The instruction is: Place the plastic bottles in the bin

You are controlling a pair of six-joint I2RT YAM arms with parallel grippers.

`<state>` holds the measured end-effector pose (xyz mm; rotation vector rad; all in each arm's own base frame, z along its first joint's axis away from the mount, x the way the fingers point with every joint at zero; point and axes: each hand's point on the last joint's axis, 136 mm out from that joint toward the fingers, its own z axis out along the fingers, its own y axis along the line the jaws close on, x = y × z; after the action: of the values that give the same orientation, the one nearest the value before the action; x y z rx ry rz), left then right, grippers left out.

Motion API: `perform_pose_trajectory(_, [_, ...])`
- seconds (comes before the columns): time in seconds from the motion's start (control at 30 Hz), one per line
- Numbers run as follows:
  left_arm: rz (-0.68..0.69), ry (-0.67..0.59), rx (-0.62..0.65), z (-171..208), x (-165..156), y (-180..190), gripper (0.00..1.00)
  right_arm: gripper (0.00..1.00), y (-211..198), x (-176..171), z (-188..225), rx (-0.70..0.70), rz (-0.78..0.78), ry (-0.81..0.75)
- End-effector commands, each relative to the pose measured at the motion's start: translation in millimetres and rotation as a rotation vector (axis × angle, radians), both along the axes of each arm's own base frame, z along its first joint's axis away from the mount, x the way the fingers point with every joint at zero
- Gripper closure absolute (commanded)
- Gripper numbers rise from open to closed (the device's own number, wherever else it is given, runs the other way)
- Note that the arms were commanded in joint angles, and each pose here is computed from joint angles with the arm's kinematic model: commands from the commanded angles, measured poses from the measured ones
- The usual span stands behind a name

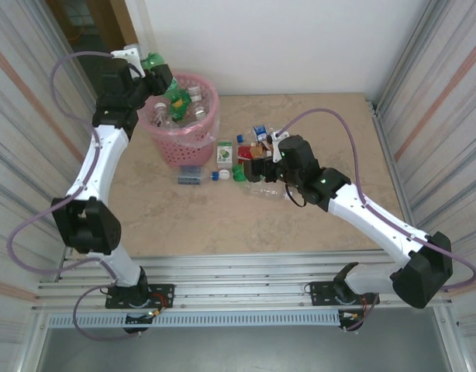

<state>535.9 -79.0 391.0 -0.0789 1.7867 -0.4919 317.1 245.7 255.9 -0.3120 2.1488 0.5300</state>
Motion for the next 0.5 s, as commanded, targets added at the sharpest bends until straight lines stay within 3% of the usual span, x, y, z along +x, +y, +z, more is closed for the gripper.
perform_pose_trajectory(0.0, [-0.053,0.028,-0.044,1,8,-11,0.61,0.02,-8,-4,5,0.020,-0.038,0.013])
perform_pose_trajectory(0.23, [-0.136,0.131,-0.120,-35,21,-29,0.58,0.02,-13,-5,-1,0.008,-0.057,0.027])
perform_pose_trajectory(0.47, [-0.214,0.189,-0.014,-59,11,-44,0.54,0.02,-14,-6,-6,0.005,-0.063,0.037])
